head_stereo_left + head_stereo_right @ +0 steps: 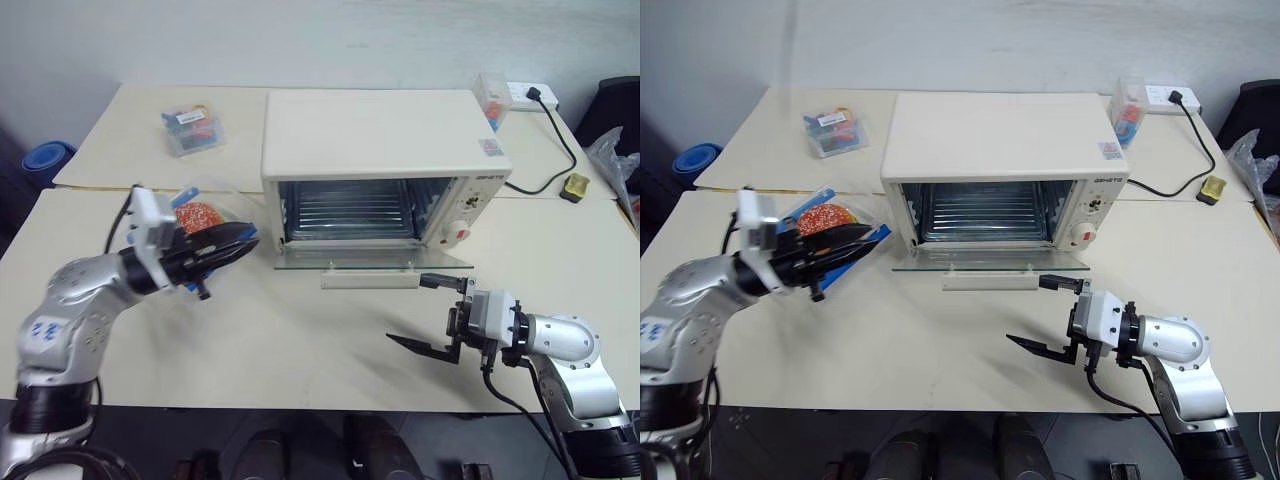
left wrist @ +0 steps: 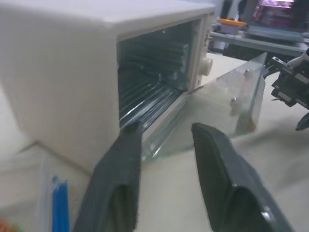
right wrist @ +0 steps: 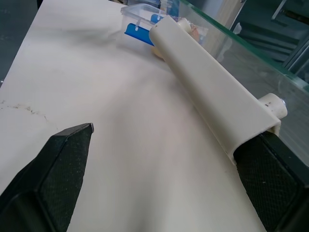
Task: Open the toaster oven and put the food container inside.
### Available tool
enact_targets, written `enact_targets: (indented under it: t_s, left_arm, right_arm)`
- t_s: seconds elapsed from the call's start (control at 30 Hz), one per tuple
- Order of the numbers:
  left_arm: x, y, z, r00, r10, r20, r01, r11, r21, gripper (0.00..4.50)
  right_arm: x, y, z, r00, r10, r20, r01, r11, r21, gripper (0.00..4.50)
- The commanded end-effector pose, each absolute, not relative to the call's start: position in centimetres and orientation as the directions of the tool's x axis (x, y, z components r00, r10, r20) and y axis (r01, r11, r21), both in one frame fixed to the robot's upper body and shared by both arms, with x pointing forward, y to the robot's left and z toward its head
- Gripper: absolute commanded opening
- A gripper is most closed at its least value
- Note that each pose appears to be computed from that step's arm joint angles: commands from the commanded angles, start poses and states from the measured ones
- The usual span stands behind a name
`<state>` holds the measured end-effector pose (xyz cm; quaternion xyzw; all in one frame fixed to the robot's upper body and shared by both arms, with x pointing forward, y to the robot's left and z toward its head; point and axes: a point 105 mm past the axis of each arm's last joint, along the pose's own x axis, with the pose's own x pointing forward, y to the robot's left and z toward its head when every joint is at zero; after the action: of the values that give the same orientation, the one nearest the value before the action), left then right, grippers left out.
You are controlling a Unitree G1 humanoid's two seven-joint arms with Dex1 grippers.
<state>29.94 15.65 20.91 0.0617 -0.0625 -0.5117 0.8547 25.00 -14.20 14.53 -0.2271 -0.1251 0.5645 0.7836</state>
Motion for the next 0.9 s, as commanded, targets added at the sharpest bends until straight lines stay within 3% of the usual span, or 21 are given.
enact_targets:
  t_s: [0.03, 0.23, 0.5, 0.7, 0.83, 0.9]
  left_arm:
    - [31.2, 14.3, 20.4, 0.457, -0.889, 0.022, 0.867, 0.451, 0.211, 0.14]
    - [30.0, 11.7, 18.9, 0.298, -0.953, -0.045, 0.939, 0.285, 0.191, 0.03]
    - [30.2, 10.4, 15.8, 0.314, -0.938, -0.145, 0.935, 0.279, 0.220, 0.03]
    - [30.2, 9.6, 13.6, 0.380, -0.907, -0.181, 0.901, 0.318, 0.296, 0.03]
    - [29.5, 9.9, 14.4, 0.409, -0.908, -0.090, 0.885, 0.370, 0.281, 0.03]
    - [28.9, 11.1, 16.7, 0.457, -0.889, 0.040, 0.843, 0.447, 0.300, 0.41]
  right_arm:
    - [24.7, -14.5, 15.0, 0.341, 0.939, -0.049, -0.804, 0.264, -0.532, 4.50]
    - [25.0, -17.6, 14.9, 0.523, 0.852, 0.027, -0.755, 0.478, -0.449, 4.50]
    - [22.7, -24.2, 13.2, 0.732, 0.681, -0.016, -0.608, 0.643, -0.465, 4.50]
    - [22.5, -23.2, 15.1, 0.694, 0.719, 0.041, -0.622, 0.627, -0.469, 4.50]
    - [23.2, -21.6, 16.0, 0.640, 0.765, 0.074, -0.660, 0.596, -0.458, 4.50]
    - [23.7, -20.2, 16.6, 0.588, 0.805, 0.083, -0.704, 0.559, -0.437, 4.50]
